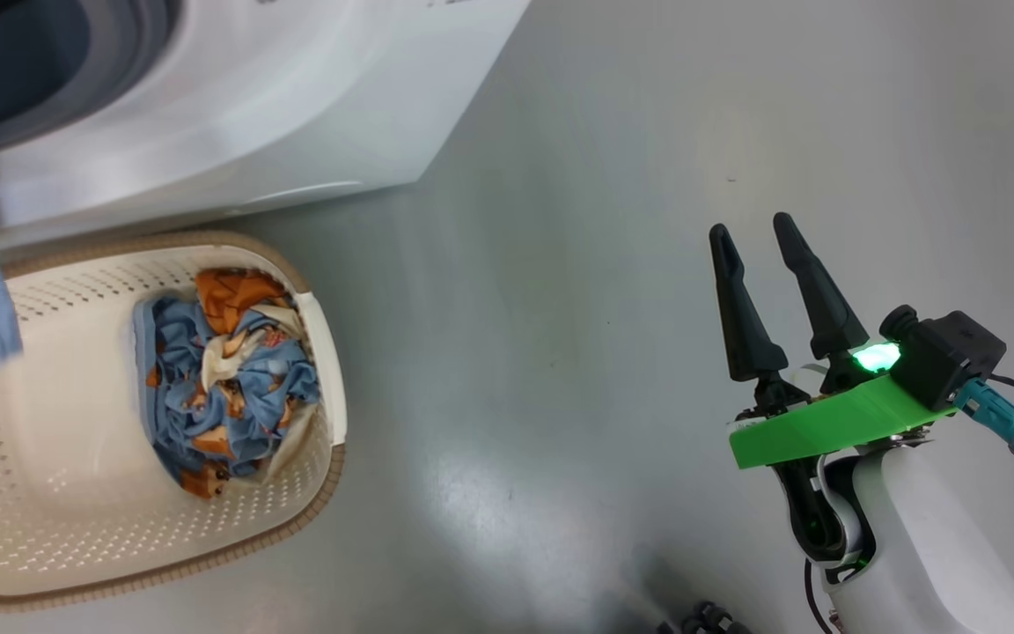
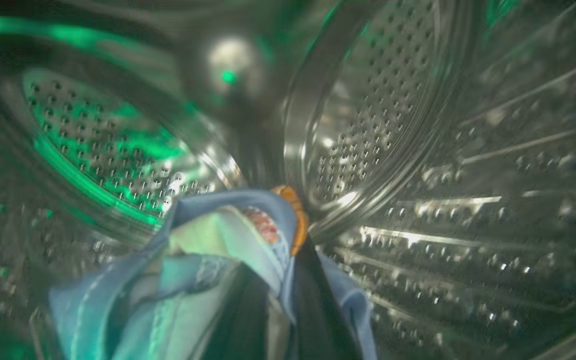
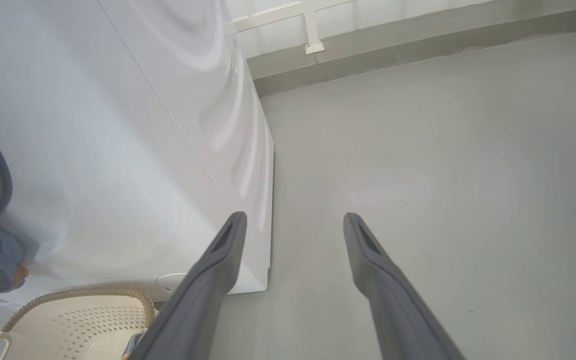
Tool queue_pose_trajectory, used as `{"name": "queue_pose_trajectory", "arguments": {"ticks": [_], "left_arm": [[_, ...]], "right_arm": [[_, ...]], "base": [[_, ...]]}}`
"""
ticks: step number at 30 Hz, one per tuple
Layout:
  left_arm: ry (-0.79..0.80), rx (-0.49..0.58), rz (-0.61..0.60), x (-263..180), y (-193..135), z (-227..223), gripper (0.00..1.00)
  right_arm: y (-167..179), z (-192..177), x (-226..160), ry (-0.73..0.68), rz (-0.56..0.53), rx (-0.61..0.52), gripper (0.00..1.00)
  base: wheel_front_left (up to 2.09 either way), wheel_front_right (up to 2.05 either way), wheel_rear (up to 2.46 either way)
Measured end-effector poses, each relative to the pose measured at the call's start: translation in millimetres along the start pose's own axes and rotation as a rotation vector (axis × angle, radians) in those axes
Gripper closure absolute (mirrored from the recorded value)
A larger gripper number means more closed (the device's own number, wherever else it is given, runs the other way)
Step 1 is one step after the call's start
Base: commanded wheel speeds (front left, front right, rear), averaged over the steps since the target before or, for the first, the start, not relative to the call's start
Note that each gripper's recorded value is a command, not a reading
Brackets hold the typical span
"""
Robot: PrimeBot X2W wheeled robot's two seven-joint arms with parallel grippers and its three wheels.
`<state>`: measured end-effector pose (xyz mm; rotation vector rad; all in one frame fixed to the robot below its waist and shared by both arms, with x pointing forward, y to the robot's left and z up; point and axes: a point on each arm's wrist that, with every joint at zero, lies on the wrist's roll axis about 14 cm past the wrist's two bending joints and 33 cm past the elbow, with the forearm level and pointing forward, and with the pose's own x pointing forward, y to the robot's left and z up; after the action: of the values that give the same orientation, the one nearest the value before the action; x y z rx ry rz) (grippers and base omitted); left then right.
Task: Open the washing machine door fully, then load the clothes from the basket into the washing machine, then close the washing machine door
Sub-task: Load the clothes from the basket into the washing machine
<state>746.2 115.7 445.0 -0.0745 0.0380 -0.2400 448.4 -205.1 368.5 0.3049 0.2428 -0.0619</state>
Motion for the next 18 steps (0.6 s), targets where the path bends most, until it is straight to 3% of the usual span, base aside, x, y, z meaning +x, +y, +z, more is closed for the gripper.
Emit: {"name": "queue_pose_trajectory", "arguments": {"ticks": [8,14,15,17,18], "left_arm": [[-0.227,0.012,-0.025,9,-2,60,1.0],[-0.118,0.025,-0.006,0,4,19,1.0],[-0.085,0.025,-0.001,-2,5,8,0.74],[-0.034,0.033,0.001,-5,6,-7,0.49],[-0.017,0.036,0.002,-7,6,-11,0.04]], "right_arm": [[-1,-6,4,0.011,-0.001,0.005,0.0],[3,-2,7,0.0,0.012,0.005,0.0],[4,-1,7,-0.001,0.014,0.006,0.0],[5,-1,7,-0.003,0.017,0.007,0.0],[5,0,7,-0.004,0.018,0.007,0.0]], "base": [[0.0,0.0,0.0],[0.0,0.0,0.0],[0.0,0.0,0.0],[0.0,0.0,0.0],[0.0,0.0,0.0]]}}
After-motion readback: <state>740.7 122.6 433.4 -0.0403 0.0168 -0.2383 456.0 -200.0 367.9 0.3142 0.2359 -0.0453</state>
